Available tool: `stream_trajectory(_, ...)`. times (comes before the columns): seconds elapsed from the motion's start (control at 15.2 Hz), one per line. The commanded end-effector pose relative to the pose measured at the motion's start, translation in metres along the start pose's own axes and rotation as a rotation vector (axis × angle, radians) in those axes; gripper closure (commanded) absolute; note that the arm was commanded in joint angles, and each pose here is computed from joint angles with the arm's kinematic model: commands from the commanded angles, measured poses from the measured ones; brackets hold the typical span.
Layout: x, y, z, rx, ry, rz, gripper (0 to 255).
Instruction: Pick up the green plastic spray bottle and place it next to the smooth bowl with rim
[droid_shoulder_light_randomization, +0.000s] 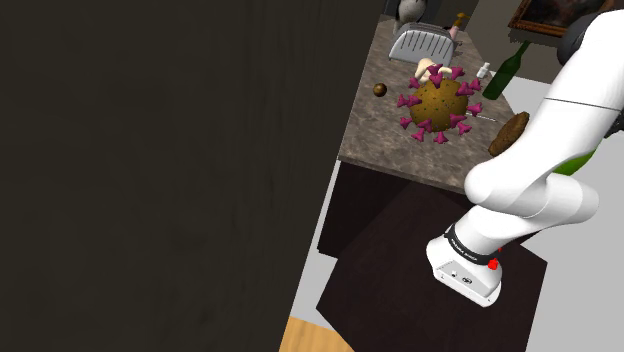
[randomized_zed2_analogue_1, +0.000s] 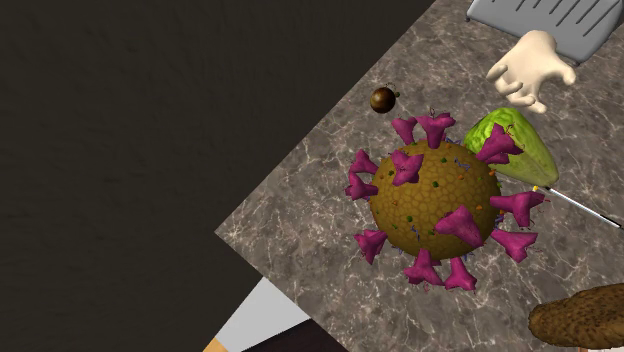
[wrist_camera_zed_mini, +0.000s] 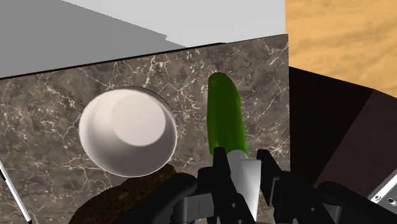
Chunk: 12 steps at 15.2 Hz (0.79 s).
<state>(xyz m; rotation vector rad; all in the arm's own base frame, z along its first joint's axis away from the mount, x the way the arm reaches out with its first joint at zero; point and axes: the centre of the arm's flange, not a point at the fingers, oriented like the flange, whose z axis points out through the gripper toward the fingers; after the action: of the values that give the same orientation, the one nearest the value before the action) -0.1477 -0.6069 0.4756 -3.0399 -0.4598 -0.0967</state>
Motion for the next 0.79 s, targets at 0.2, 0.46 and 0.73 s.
stream_trajectory(0.2, -0.002, 0.002, 0.026, -0.001, 0.0, 0.0, 255)
stream_trajectory(0.46, -0.003, 0.003, 0.043, -0.001, 0.0, 0.0, 255)
stream_trajectory(0.73, -0.003, 0.003, 0.043, -0.001, 0.0, 0.0, 255)
